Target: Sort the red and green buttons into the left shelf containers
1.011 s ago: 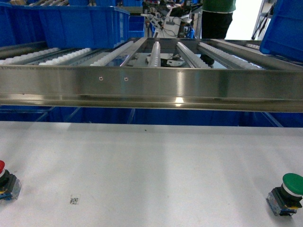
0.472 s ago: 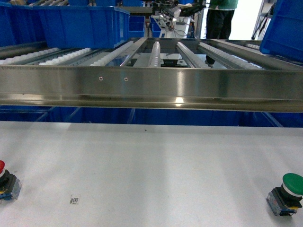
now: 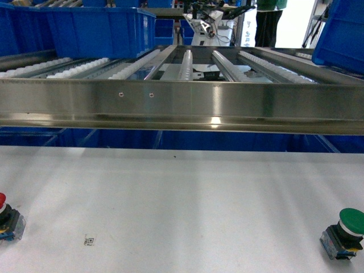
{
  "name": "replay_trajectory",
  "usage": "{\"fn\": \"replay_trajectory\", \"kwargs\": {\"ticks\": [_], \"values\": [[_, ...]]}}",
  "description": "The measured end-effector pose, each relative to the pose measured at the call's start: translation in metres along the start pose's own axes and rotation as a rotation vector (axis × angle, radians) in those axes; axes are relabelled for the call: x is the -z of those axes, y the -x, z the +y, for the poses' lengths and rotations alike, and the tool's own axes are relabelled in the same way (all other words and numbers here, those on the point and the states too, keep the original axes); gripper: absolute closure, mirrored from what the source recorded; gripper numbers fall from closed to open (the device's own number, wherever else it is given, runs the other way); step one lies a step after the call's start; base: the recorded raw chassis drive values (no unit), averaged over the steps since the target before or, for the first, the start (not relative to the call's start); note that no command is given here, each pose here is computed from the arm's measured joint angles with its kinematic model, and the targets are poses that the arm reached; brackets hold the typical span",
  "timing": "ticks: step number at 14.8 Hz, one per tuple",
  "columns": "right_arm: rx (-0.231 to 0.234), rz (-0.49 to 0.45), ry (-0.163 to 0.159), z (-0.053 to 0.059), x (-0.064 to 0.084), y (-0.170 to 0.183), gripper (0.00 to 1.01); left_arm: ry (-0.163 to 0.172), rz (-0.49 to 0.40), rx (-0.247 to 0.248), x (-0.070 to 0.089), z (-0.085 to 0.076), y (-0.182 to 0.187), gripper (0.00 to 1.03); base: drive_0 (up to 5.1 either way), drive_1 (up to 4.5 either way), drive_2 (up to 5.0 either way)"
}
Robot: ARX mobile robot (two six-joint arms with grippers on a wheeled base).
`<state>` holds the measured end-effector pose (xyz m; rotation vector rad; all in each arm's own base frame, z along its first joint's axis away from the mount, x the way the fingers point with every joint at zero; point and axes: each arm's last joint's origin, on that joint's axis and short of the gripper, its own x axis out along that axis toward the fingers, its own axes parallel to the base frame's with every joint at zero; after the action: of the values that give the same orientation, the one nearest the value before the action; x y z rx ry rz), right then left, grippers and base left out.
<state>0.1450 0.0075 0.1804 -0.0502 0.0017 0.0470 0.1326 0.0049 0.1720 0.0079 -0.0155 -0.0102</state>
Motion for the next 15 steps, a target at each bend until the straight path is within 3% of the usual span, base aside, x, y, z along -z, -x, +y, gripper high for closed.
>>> {"fn": "replay_trajectory", "kwargs": {"ticks": [1, 3, 5, 6, 8, 10, 11, 13, 15], "values": [[-0.025, 0.034, 0.008, 0.0, -0.006, -0.018, 0.03, 0.002, 0.024, 0.009, -0.004, 0.001, -0.016, 0.05, 0.0, 0.0, 0.0], [-0.077, 0.198, 0.013, -0.001, -0.002, -0.053, 0.03, 0.001, 0.056, 0.018, -0.02, 0.004, -0.055, 0.05, 0.0, 0.0, 0.0], [-0.134, 0.376, -0.01, -0.002, 0.007, -0.084, 0.03, -0.014, 0.184, 0.036, -0.016, 0.003, -0.089, 0.05, 0.0, 0.0, 0.0], [-0.168, 0.442, -0.018, -0.002, 0.009, -0.099, 0.03, -0.008, 0.223, 0.069, -0.015, 0.001, -0.102, 0.05, 0.0, 0.0, 0.0], [-0.199, 0.531, -0.022, 0.0, 0.012, -0.126, 0.03, -0.011, 0.185, 0.107, -0.029, -0.005, -0.112, 0.05, 0.0, 0.0, 0.0], [-0.248, 0.638, 0.017, 0.006, 0.023, -0.144, 0.03, -0.01, 0.182, 0.113, -0.031, -0.005, -0.112, 0.05, 0.0, 0.0, 0.0], [-0.251, 0.675, 0.059, 0.009, 0.032, -0.148, 0.03, -0.01, 0.181, 0.113, -0.031, -0.005, -0.112, 0.05, 0.0, 0.0, 0.0], [-0.261, 0.729, 0.112, 0.011, 0.047, -0.15, 0.03, -0.01, 0.181, 0.111, -0.031, -0.005, -0.112, 0.05, 0.0, 0.0, 0.0], [-0.253, 0.762, 0.118, 0.009, 0.056, -0.15, 0.03, -0.009, 0.182, 0.112, -0.031, -0.005, -0.112, 0.05, 0.0, 0.0, 0.0]]}}
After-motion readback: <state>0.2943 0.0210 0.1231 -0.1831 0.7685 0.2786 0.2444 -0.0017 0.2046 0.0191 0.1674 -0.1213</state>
